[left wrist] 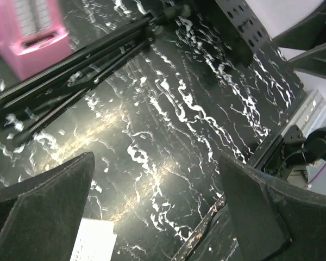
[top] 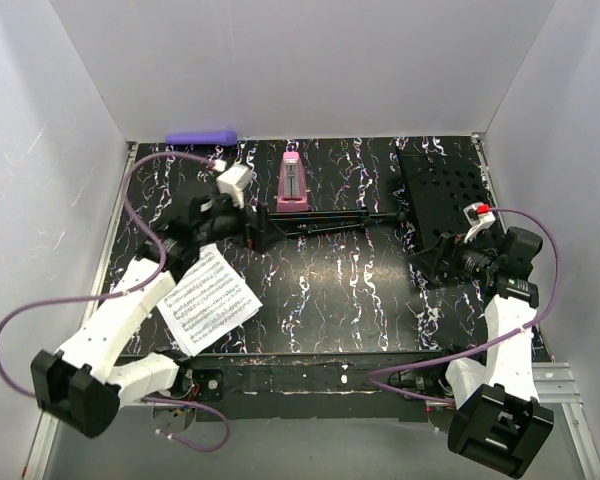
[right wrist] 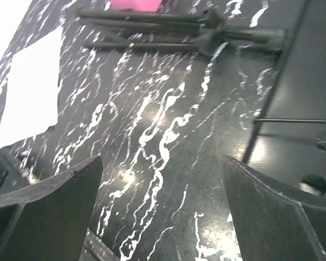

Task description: Set up the instrument practice props

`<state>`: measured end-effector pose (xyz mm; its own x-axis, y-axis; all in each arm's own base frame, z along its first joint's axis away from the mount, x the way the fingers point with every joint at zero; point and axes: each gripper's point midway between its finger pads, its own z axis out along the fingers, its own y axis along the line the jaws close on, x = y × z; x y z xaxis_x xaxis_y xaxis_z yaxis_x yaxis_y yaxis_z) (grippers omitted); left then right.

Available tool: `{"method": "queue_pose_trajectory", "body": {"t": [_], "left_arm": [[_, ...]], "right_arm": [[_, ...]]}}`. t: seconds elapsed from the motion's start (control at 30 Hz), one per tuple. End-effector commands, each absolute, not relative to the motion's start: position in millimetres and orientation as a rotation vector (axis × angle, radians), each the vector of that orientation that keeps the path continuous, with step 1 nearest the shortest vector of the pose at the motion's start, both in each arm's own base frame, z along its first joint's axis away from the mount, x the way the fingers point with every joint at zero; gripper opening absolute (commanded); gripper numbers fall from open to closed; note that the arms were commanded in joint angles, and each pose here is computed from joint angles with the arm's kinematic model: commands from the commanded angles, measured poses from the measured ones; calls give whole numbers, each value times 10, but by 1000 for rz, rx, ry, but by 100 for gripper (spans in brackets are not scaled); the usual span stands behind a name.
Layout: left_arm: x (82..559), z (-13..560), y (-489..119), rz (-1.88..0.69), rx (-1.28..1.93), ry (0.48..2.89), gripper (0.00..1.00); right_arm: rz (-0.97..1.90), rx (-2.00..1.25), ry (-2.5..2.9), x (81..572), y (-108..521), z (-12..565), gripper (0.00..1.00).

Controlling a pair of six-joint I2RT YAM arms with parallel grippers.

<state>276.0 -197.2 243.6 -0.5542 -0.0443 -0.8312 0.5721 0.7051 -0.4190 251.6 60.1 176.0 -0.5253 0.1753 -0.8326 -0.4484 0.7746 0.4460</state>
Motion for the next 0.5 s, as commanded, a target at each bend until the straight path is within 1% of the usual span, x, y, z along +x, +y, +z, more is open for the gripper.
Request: {"method": "queue_pose_trajectory", "body": {"t": [0.0, 0.07, 0.13, 0.27, 0.37, 0.47], "left_arm": [[2822, 2411, -2227, -692, 608, 2096, 98], [2885, 2257, -2361, -624, 692, 2169, 98], [2923, 2198, -2494, -571, 764, 2191, 98], [2932, 2194, -2729, -579, 829, 2167, 98], [2889, 2208, -2738, -596, 822, 2144, 98], [2796, 2205, -2683, -624, 783, 2106, 98]], "right_arm": [[919, -500, 1867, 2292, 871, 1960, 98], [918, -541, 1854, 2250, 893, 1984, 98], [884, -520, 1868, 2280, 858, 1991, 98], [796, -444, 1887, 2376, 752, 2005, 98], [805, -271, 1927, 2459, 640, 2029, 98], [801, 59, 2029, 2573, 458, 1981, 98]]}}
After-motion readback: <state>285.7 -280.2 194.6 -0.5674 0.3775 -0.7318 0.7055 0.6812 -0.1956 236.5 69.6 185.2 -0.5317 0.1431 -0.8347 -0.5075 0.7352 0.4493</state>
